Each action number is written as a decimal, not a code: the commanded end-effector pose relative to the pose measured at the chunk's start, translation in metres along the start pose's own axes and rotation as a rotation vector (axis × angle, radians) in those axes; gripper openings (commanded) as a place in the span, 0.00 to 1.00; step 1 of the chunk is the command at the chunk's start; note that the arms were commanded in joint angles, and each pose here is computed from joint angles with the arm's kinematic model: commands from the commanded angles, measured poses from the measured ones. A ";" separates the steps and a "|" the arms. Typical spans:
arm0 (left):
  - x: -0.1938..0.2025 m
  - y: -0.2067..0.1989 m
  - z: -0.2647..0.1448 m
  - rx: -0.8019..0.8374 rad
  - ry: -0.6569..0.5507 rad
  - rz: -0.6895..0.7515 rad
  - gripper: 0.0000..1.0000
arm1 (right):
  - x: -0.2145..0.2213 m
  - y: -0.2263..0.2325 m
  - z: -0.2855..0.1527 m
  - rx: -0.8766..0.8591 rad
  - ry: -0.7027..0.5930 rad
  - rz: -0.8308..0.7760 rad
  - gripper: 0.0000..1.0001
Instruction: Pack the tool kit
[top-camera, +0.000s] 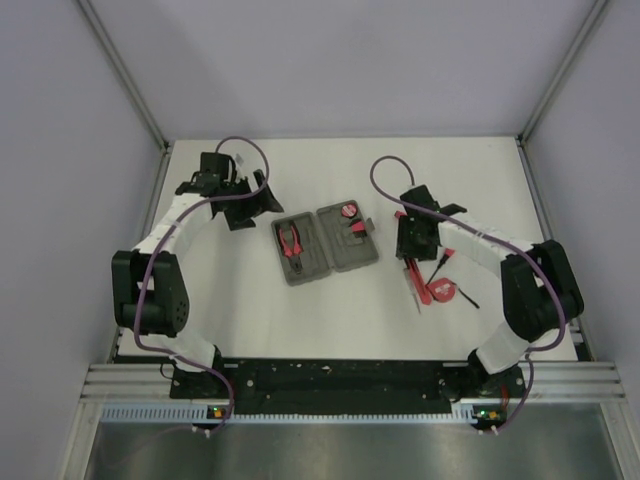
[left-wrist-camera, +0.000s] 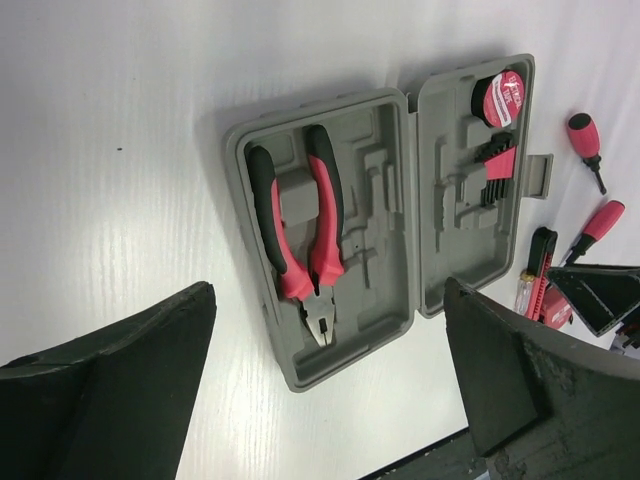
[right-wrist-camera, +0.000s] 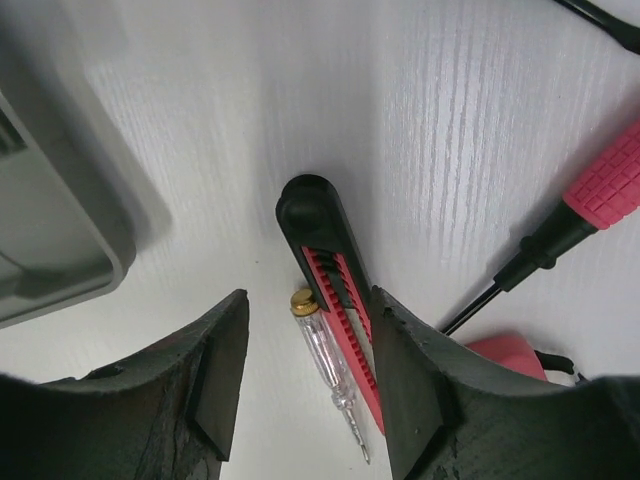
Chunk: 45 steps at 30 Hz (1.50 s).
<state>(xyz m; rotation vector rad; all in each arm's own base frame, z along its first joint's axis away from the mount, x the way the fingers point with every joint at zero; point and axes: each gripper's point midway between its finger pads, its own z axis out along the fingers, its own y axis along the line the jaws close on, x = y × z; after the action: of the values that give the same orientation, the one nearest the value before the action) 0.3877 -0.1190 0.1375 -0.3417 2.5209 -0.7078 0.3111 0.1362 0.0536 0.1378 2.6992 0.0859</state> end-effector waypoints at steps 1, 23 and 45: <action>-0.006 -0.003 -0.012 0.020 -0.036 0.020 0.99 | 0.004 -0.012 0.005 0.040 0.015 0.007 0.51; 0.000 -0.009 -0.010 0.096 -0.007 -0.012 0.92 | -0.004 -0.025 0.032 0.112 0.053 -0.034 0.17; 0.000 -0.010 -0.006 0.103 0.015 -0.032 0.89 | -0.107 0.090 -0.057 -0.235 -0.240 -0.216 0.04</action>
<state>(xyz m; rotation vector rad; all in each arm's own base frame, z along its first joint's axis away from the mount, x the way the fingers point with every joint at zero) 0.3788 -0.1253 0.1338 -0.3594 2.5301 -0.8417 0.3764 0.1594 0.1192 -0.0335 2.5335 0.1436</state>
